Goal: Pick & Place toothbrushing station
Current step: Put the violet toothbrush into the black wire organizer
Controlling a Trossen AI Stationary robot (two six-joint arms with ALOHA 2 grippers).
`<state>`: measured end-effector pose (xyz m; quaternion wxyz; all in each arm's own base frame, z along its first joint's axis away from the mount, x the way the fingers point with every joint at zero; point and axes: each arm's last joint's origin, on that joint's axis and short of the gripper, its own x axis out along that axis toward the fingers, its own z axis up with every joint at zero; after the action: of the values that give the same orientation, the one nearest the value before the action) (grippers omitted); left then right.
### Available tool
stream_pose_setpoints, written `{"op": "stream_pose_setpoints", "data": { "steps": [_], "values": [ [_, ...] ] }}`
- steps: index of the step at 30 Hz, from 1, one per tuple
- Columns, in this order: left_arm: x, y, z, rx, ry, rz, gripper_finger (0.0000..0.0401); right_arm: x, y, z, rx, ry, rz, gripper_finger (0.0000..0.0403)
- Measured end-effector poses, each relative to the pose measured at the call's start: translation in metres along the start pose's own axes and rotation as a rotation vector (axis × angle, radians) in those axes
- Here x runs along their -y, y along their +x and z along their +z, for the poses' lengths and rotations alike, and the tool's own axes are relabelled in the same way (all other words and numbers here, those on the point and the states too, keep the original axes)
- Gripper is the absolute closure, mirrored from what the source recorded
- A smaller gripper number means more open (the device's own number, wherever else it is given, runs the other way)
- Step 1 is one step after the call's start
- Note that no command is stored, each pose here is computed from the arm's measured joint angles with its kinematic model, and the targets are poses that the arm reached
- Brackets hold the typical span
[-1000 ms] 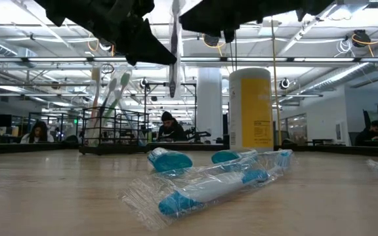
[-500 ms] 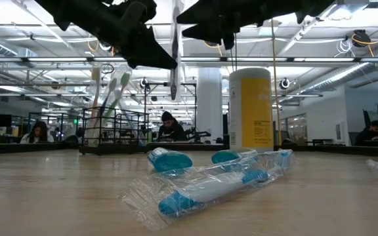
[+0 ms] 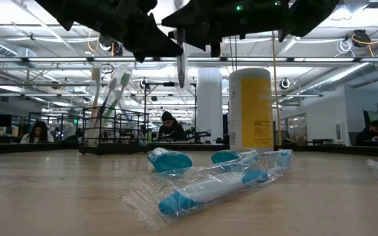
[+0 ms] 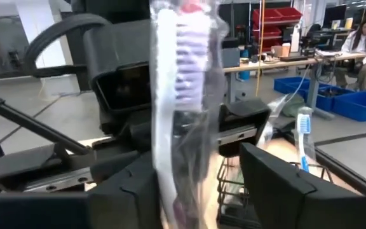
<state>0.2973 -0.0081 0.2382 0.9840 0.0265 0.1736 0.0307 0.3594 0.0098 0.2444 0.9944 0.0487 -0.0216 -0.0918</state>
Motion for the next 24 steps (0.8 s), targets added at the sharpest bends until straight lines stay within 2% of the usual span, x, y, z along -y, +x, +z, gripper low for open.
{"op": "stream_pose_setpoints", "data": {
  "steps": [12, 14, 20, 24],
  "values": [
    [0.000, 0.000, -0.004, -0.041, -0.003, 0.000, 0.0377, -0.006, -0.001, -0.002, -0.020, -0.006, 0.017, 0.0383],
    [0.000, 0.000, -0.006, -0.061, -0.007, -0.002, 0.0377, -0.007, -0.002, -0.005, -0.044, -0.017, 0.019, 0.0393],
    [0.001, 0.000, -0.007, -0.073, -0.065, -0.004, 0.0376, -0.012, -0.003, -0.006, -0.054, -0.010, 0.028, 0.0387],
    [0.001, 0.000, -0.007, -0.078, -0.068, -0.004, 0.0359, -0.012, -0.003, -0.007, -0.065, -0.015, 0.028, 0.0394]
  ]
}}
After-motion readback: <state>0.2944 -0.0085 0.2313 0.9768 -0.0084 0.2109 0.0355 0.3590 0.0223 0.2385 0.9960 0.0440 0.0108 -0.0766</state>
